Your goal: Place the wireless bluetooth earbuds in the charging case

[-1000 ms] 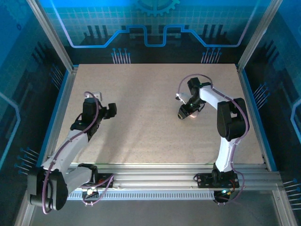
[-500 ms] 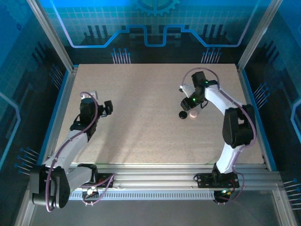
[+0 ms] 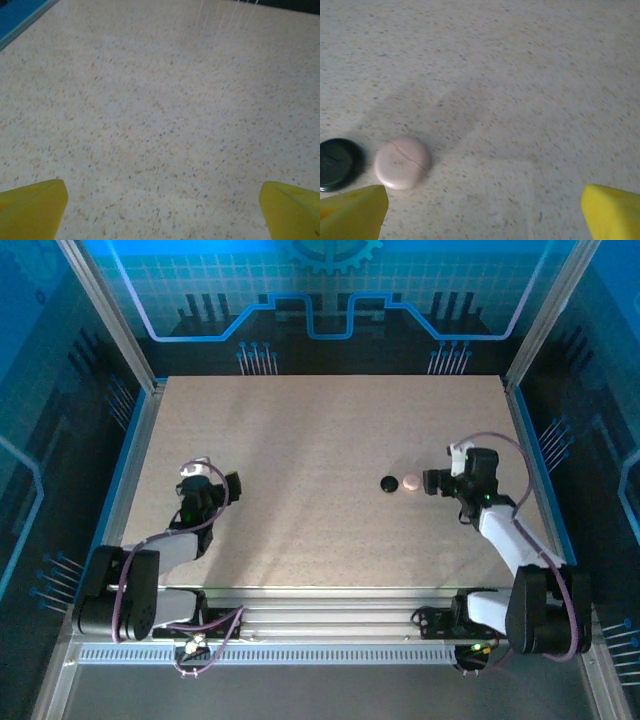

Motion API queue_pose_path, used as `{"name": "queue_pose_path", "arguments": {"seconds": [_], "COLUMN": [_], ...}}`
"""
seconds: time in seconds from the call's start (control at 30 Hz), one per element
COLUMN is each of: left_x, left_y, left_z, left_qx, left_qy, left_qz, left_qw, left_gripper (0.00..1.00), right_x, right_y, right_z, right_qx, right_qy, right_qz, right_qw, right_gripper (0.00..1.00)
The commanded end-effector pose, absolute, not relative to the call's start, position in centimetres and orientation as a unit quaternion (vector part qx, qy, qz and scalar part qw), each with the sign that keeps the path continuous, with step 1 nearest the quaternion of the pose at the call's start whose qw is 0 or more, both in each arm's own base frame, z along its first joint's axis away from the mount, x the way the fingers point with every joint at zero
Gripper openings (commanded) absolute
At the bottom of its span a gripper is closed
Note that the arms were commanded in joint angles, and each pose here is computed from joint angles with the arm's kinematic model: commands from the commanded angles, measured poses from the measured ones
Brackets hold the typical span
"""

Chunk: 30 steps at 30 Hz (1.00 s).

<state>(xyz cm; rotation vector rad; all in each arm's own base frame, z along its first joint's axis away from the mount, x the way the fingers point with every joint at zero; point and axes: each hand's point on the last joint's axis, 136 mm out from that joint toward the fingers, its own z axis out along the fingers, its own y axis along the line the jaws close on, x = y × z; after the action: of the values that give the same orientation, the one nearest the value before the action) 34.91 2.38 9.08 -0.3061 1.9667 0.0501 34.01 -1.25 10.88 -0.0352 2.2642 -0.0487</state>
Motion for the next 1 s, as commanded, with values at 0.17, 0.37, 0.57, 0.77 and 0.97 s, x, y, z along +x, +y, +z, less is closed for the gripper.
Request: {"name": "queue_pose_path", "arguments": {"seconds": [0.17,0.37,0.57,0.77,0.97], "left_x": [37.0,39.2,39.4,39.4,39.4], "left_y": [0.8,1.2,1.8,1.8,1.6], "left_z": [11.0,10.2,9.8,9.8,9.8], "left_qx": [-0.063,-0.077,-0.088,-0.088,-0.085], "left_qy": [0.751,0.793,0.801,0.801,0.801], "left_qz": [0.035,0.052,0.041,0.039,0.037], "left_qw": [0.656,0.602,0.591,0.59,0.591], "left_gripper": [0.99,0.99,0.99,0.99,0.99], "right_x": [34.6,36.2,37.1,39.3,39.7], "right_y": [-3.2,-2.5,-0.6,3.6,3.4], "right_z": [13.4,13.4,12.2,9.5,9.3], "right_qx": [0.051,0.032,0.01,-0.083,-0.077], "right_qy": [0.827,0.817,0.808,0.826,0.833], "right_qz": [-0.021,-0.006,0.032,0.003,0.031], "right_qw": [0.56,0.576,0.588,0.557,0.548], "right_gripper": [1.0,1.0,1.0,1.0,1.0]}}
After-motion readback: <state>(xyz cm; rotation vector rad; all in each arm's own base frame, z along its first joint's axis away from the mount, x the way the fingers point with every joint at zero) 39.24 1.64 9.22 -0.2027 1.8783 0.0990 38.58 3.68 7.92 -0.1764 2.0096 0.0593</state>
